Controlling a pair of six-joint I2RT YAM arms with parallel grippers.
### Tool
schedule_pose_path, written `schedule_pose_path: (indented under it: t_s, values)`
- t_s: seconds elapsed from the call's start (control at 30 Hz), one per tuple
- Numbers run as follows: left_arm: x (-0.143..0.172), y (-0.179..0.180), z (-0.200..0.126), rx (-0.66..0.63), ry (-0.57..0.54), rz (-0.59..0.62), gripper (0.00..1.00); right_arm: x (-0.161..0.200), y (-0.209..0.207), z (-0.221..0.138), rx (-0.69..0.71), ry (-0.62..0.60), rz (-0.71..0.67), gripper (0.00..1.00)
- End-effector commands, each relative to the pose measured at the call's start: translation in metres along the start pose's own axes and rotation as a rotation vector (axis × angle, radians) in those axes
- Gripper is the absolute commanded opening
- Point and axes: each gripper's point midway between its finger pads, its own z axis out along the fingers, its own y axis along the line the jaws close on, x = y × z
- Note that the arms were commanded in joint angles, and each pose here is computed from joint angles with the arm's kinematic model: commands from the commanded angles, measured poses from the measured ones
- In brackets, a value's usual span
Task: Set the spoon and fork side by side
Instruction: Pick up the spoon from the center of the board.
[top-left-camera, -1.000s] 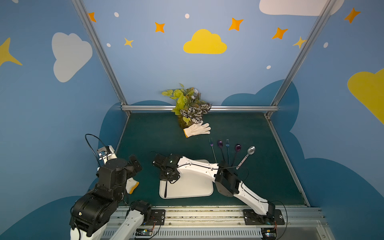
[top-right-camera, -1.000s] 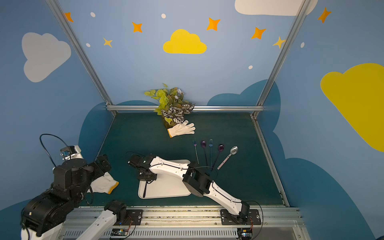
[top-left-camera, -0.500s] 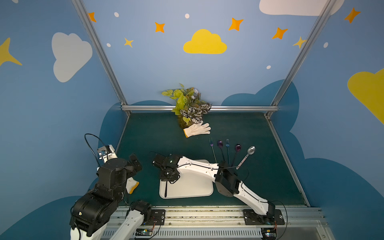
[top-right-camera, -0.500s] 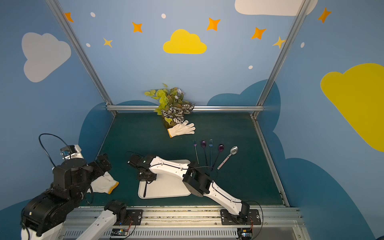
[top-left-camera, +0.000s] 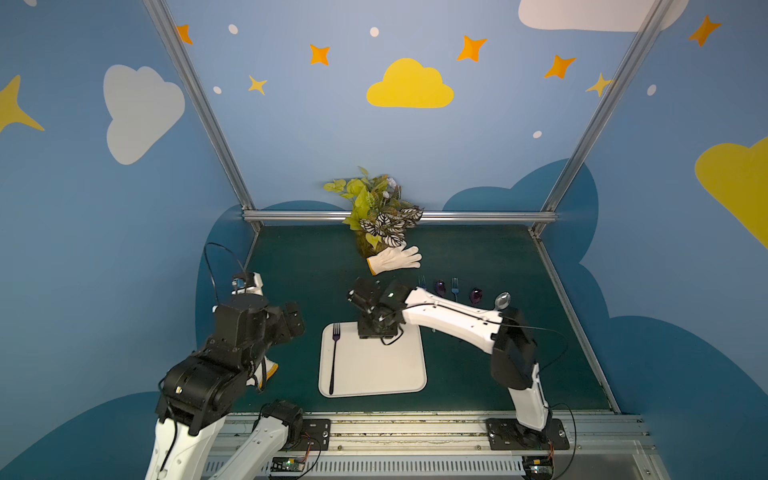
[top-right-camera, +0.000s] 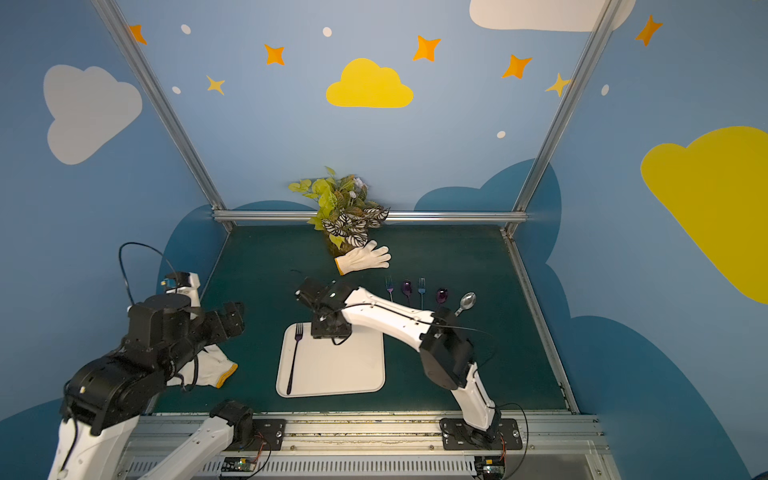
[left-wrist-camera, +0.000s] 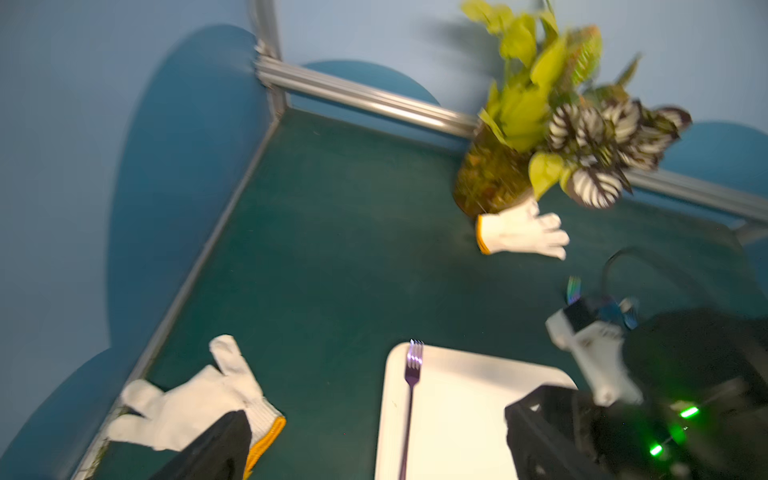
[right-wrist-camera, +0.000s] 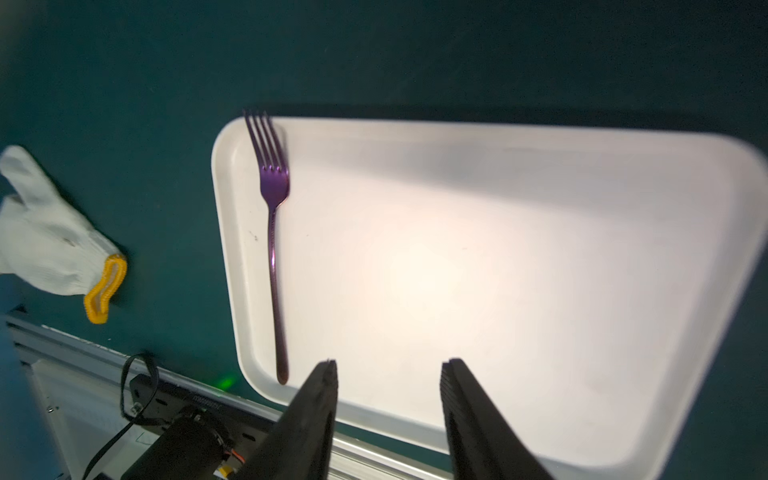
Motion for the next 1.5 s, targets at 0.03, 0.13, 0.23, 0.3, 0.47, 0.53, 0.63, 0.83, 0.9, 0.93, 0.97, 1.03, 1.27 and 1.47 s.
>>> schedule_pose_path:
  t_s: [0.03,0.13,0.23,0.3,0.47,0.53,0.63,0.83,0.9,0.93,0.97,1.03,1.27,1.47]
  values:
    - [0.039,-0.064,0.025,0.328,0.230,0.114,1.00,-0.022,-0.091,-0.034,0.082,-0.022,-0.010,0.46]
    - [0.055,-0.082,0.037,0.409,0.302,0.129,1.00,-0.033,-0.148,-0.041,0.112,-0.007,0.025,0.46]
    - [0.058,-0.090,0.048,0.427,0.306,0.139,1.00,-0.045,-0.185,-0.037,0.148,0.008,0.015,0.45]
    - [0.054,-0.095,0.053,0.436,0.276,0.158,1.00,-0.058,-0.201,-0.027,0.164,0.020,-0.012,0.42]
    - [0.053,-0.107,0.061,0.475,0.246,0.227,1.00,-0.079,-0.214,-0.001,0.203,0.036,-0.078,0.38]
    - [0.057,-0.110,0.064,0.487,0.255,0.247,1.00,-0.084,-0.219,0.009,0.218,0.054,-0.082,0.37]
    - [0.058,-0.109,0.067,0.470,0.251,0.239,1.00,-0.091,-0.224,0.024,0.220,0.080,-0.087,0.36]
    - [0.049,-0.105,0.066,0.453,0.193,0.224,1.00,-0.100,-0.235,0.042,0.226,0.101,-0.078,0.33]
    - [0.047,-0.105,0.065,0.450,0.186,0.220,1.00,-0.101,-0.242,0.047,0.235,0.110,-0.073,0.32]
    - [0.047,-0.105,0.064,0.452,0.183,0.220,1.00,-0.101,-0.244,0.051,0.233,0.119,-0.069,0.32]
    - [0.046,-0.105,0.064,0.452,0.182,0.221,1.00,-0.101,-0.246,0.055,0.230,0.128,-0.065,0.31]
    - [0.047,-0.105,0.064,0.449,0.184,0.221,1.00,-0.102,-0.246,0.061,0.222,0.142,-0.068,0.28]
    - [0.045,-0.103,0.067,0.429,0.184,0.205,1.00,-0.107,-0.247,0.072,0.228,0.153,-0.072,0.26]
    - [0.041,-0.103,0.067,0.420,0.176,0.199,1.00,-0.101,-0.255,0.083,0.250,0.186,-0.068,0.20]
